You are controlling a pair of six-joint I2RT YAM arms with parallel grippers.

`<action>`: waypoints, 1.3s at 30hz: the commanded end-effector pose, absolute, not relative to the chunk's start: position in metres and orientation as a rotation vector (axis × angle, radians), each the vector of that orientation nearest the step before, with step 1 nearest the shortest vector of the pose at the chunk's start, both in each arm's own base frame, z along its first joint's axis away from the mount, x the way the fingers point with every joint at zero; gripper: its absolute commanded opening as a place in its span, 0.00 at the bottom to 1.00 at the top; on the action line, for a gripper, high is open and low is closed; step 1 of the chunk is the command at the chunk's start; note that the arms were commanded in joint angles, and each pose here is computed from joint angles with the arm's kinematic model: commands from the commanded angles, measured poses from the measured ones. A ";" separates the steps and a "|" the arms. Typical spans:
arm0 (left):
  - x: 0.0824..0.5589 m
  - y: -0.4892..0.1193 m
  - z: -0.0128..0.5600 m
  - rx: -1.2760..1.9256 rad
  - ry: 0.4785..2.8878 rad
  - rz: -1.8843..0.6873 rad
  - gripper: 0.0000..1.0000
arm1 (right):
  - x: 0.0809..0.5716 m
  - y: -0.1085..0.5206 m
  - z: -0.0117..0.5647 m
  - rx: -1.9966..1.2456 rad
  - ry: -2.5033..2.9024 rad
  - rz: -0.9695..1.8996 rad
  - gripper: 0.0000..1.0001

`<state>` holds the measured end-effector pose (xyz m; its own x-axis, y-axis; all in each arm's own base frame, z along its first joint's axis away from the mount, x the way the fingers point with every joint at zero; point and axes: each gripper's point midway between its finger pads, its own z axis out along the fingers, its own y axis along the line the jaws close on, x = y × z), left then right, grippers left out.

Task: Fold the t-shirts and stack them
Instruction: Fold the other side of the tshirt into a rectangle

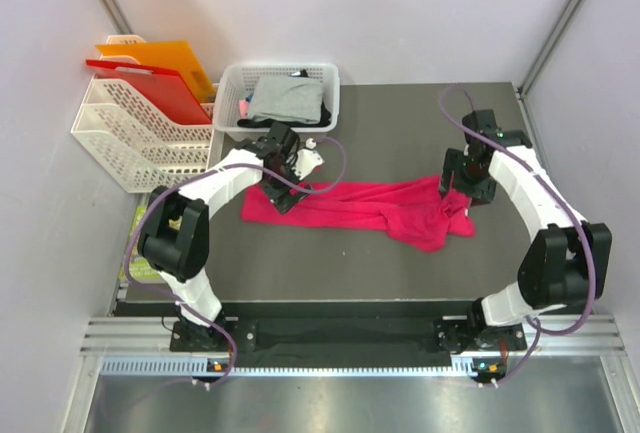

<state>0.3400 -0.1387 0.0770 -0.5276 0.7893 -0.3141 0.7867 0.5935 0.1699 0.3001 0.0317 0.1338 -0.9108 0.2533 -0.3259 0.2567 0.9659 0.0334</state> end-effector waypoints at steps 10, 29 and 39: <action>0.334 -0.130 0.053 1.247 2.522 0.053 0.92 | 0.283 0.043 0.058 0.382 2.964 0.027 0.64; 0.306 -0.096 0.033 1.238 2.547 0.194 0.91 | 0.313 0.056 0.061 0.372 2.948 0.116 0.31; 0.309 -0.090 0.035 1.237 2.534 0.231 0.91 | 0.329 0.043 0.063 0.401 2.911 0.074 0.01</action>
